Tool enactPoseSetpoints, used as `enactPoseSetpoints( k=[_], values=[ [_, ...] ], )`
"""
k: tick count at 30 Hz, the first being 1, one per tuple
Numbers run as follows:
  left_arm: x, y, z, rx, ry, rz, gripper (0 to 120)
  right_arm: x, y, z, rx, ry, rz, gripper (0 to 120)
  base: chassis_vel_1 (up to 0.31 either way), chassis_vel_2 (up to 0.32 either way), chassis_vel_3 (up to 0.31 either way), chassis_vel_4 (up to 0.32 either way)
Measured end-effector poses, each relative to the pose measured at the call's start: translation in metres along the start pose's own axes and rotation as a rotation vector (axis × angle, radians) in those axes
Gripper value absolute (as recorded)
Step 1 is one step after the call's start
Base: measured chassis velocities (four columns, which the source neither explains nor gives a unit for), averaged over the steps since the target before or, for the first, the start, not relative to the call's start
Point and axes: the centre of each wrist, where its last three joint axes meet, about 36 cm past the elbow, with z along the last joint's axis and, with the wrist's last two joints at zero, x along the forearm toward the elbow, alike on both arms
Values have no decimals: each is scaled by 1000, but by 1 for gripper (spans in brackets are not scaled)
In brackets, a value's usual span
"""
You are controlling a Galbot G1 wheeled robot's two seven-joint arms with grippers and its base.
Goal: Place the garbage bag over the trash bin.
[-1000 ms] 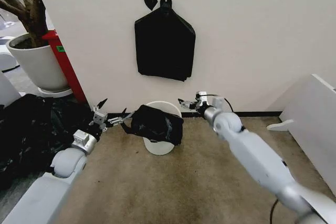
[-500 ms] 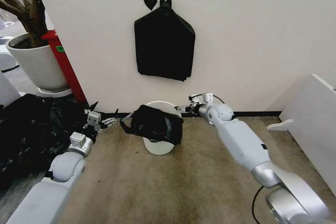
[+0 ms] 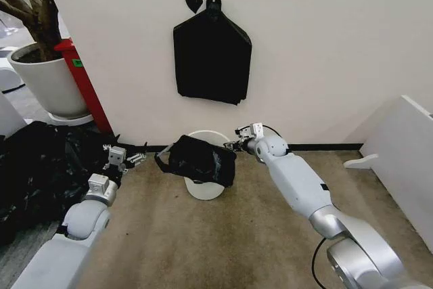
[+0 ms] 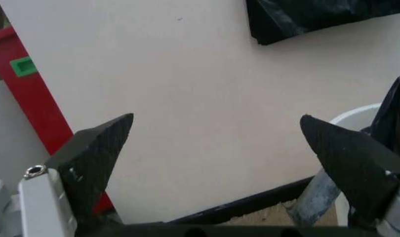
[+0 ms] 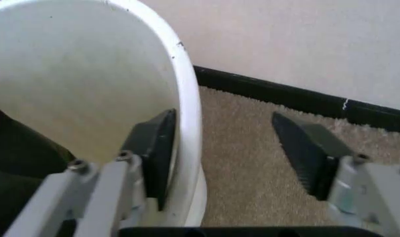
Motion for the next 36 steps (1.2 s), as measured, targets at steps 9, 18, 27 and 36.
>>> enactPoseSetpoints(
  k=[9, 18, 27, 36],
  values=[
    [-1, -4, 5, -2, 12, -7, 100, 0, 10, 18, 1, 21, 45, 15, 0, 0, 0, 0],
    [-4, -5, 6, -3, 11, -14, 100, 41, 39, 40, -303, -110, 249, 3, 0, 0, 0, 0],
    [-6, -10, 9, 4, 3, -15, 100, 105, 80, 66, -690, -182, 382, 3, 0, 0, 0, 0],
    [-6, -16, 7, 9, -10, -2, 100, 126, 118, 123, -980, -240, 581, 3, 0, 0, 0, 0]
  ],
)
